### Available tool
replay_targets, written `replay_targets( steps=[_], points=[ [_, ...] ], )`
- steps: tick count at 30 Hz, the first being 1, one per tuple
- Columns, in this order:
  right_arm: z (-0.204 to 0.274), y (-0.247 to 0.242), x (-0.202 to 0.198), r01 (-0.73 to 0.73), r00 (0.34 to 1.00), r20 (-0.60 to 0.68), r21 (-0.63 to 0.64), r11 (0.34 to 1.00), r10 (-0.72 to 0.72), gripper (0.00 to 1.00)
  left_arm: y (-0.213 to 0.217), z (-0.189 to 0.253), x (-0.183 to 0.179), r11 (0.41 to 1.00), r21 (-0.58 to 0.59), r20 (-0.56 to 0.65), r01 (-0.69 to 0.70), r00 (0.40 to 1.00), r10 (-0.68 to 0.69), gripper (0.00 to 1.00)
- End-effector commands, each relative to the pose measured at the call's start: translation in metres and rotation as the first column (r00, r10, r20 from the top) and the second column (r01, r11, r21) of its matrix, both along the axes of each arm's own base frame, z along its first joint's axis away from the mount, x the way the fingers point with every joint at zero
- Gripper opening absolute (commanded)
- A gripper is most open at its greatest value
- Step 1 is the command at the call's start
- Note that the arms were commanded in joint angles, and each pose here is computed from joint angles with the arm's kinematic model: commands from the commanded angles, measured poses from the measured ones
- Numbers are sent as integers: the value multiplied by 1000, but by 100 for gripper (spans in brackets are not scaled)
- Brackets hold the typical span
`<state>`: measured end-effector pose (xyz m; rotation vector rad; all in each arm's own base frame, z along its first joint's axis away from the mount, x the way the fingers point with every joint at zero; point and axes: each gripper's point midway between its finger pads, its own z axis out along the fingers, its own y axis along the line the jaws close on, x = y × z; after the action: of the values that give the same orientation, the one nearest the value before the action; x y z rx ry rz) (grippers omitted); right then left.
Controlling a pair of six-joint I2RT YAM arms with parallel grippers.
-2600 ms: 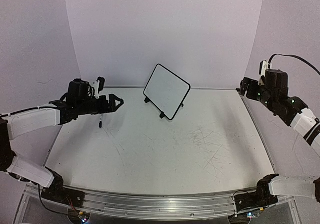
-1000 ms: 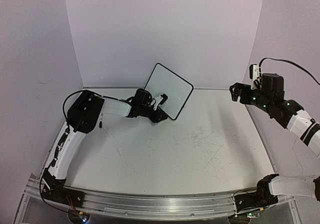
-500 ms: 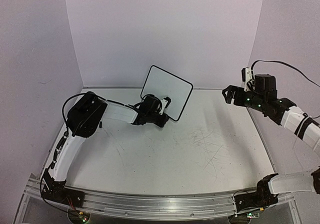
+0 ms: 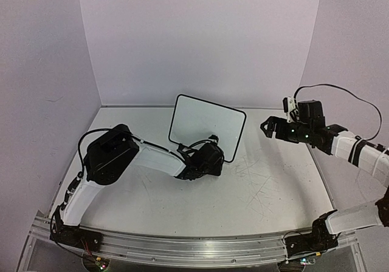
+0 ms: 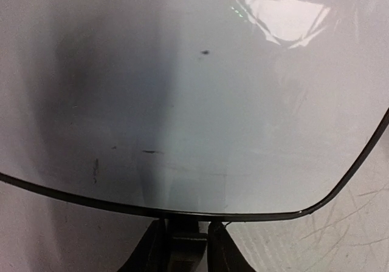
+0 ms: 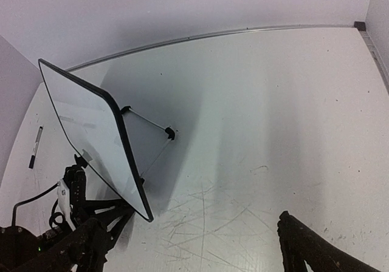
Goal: Write a sentence on the whiteboard
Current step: Move the whiteboard stand to the center of the board.
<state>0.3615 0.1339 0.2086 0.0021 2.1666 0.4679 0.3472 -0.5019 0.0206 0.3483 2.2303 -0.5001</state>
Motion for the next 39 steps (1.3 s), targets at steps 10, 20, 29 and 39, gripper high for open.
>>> replay_targets(
  steps=[10,20,29,39],
  points=[
    [-56,30,-12,67,985,-156,-13,998,-69,97,26,96,-44,990,-112,8,83,997,-82,74],
    [-79,151,-29,100,971,-223,54,994,-86,88,142,177,-70,997,-74,202,5,979,10,93],
    [-112,187,-22,194,957,-217,-17,981,-193,73,207,230,-79,980,-162,293,-118,942,162,95],
    [-146,201,-3,253,938,-230,-55,966,-259,58,231,239,-84,981,-128,334,-142,926,178,96]
  ],
)
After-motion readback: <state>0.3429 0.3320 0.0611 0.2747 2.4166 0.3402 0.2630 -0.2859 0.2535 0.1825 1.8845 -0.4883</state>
